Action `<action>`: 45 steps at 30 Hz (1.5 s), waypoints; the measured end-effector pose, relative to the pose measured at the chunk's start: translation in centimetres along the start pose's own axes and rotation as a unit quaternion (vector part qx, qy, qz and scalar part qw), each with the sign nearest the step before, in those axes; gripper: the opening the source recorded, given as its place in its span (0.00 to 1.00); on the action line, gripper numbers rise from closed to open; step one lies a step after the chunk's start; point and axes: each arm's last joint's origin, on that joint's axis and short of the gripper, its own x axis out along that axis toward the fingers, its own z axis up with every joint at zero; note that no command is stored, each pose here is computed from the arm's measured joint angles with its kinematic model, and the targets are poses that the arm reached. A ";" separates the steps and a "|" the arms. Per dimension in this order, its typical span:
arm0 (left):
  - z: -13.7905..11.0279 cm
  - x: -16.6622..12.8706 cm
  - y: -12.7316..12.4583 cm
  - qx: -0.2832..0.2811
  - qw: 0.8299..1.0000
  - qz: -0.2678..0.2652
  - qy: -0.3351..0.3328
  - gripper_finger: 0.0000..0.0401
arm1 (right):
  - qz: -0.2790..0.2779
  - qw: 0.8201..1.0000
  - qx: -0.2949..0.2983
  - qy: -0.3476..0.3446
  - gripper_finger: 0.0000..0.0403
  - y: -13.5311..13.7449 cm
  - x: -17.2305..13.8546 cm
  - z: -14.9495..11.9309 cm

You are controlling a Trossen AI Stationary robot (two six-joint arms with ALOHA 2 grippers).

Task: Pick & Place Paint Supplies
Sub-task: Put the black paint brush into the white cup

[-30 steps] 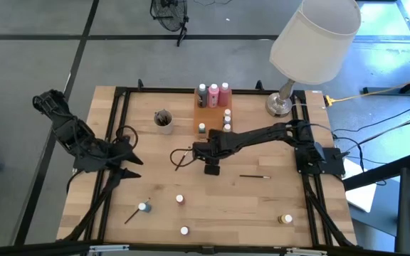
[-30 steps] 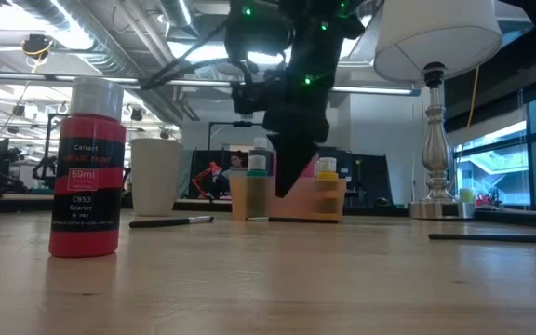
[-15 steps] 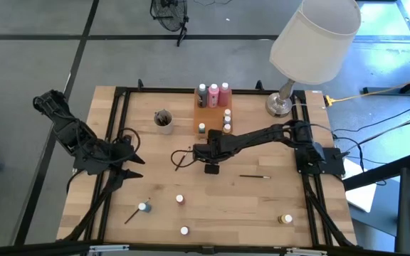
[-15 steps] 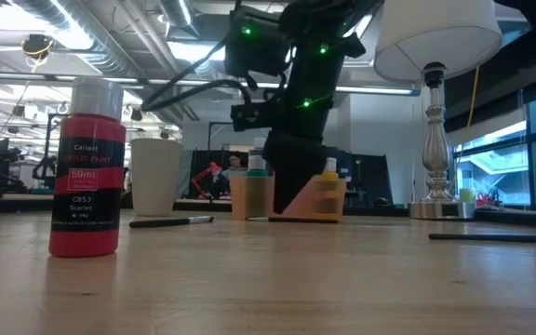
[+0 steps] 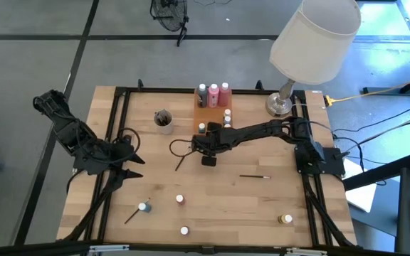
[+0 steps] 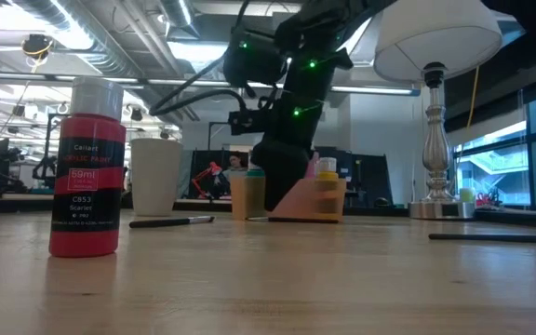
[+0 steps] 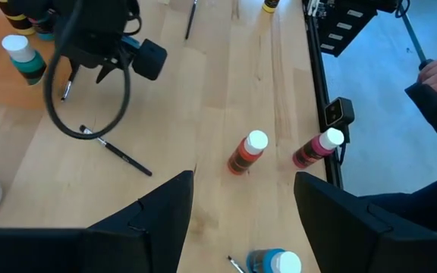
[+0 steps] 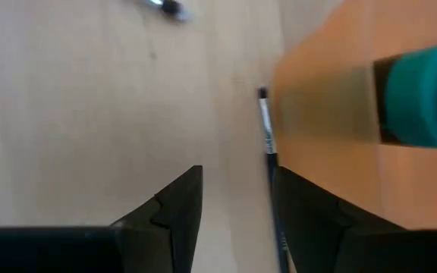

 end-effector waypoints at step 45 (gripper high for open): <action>-0.4 0.0 0.6 0.016 0.999 0.038 0.012 0.56 | 0.095 0.994 0.049 0.019 0.41 -2.9 3.4 0.0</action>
